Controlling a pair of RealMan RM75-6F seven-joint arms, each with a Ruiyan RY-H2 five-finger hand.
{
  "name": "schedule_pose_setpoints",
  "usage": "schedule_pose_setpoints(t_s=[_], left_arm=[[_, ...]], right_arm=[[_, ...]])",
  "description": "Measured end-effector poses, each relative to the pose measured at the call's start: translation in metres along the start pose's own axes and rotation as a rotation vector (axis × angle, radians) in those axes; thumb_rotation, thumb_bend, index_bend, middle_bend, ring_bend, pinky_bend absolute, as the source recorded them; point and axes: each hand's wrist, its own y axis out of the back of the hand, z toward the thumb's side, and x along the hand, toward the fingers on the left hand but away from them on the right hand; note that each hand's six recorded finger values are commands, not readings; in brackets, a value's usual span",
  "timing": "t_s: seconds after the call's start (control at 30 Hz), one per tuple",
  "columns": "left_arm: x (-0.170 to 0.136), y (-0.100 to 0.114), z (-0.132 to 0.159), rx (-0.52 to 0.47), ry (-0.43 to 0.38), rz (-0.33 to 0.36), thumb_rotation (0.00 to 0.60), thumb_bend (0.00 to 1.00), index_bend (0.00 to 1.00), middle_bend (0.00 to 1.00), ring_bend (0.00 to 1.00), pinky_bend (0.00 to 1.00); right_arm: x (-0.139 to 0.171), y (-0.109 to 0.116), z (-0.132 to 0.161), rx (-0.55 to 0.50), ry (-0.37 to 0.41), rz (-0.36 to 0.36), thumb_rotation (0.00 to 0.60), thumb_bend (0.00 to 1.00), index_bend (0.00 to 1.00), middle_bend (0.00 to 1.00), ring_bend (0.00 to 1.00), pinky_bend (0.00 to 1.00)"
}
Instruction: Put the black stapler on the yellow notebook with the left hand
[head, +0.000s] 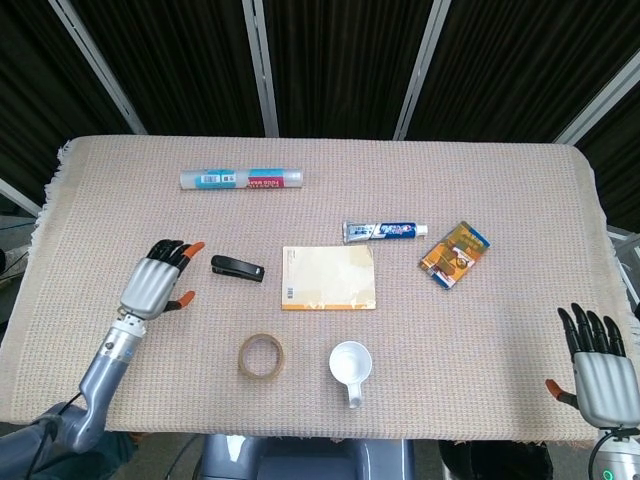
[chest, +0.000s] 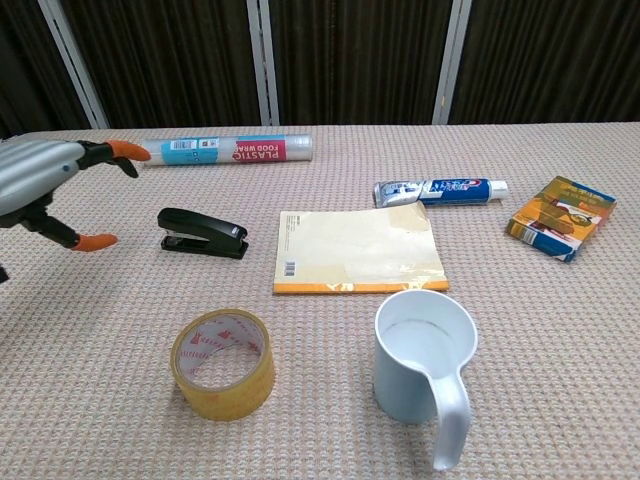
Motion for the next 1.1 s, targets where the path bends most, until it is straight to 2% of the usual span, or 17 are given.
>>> schedule_pose_setpoints(t_s=[0.47, 0.63, 0.8, 0.97, 1.1], left_arm=[[0.060, -0.028, 0.036, 0.008, -0.015, -0.117, 0.600, 0.24, 0.15, 0.22, 0.14, 0.16], [0.075, -0.036, 0.045, 0.002, -0.017, -0.145, 0.600, 0.25, 0.19, 0.25, 0.17, 0.16], [0.084, -0.045, 0.054, -0.048, -0.015, -0.182, 0.600, 0.29, 0.31, 0.34, 0.24, 0.20], [0.087, -0.049, 0.059, -0.069, -0.011, -0.193, 0.600, 0.37, 0.48, 0.44, 0.32, 0.34], [0.088, -0.052, 0.061, -0.083, -0.009, -0.200, 0.600, 0.40, 0.57, 0.52, 0.40, 0.42]], right_arm=[[-0.011, 0.004, -0.009, -0.030, -0.019, 0.006, 0.600, 0.06, 0.00, 0.00, 0.00, 0.00], [-0.014, 0.006, -0.013, -0.039, -0.028, 0.004, 0.600, 0.06, 0.00, 0.00, 0.00, 0.00], [-0.010, 0.009, -0.012, -0.044, -0.019, -0.006, 0.600, 0.06, 0.00, 0.00, 0.00, 0.00], [-0.008, 0.010, -0.012, -0.048, -0.016, -0.011, 0.600, 0.06, 0.00, 0.00, 0.00, 0.00], [-0.009, 0.010, -0.012, -0.046, -0.017, -0.010, 0.600, 0.06, 0.00, 0.00, 0.00, 0.00]])
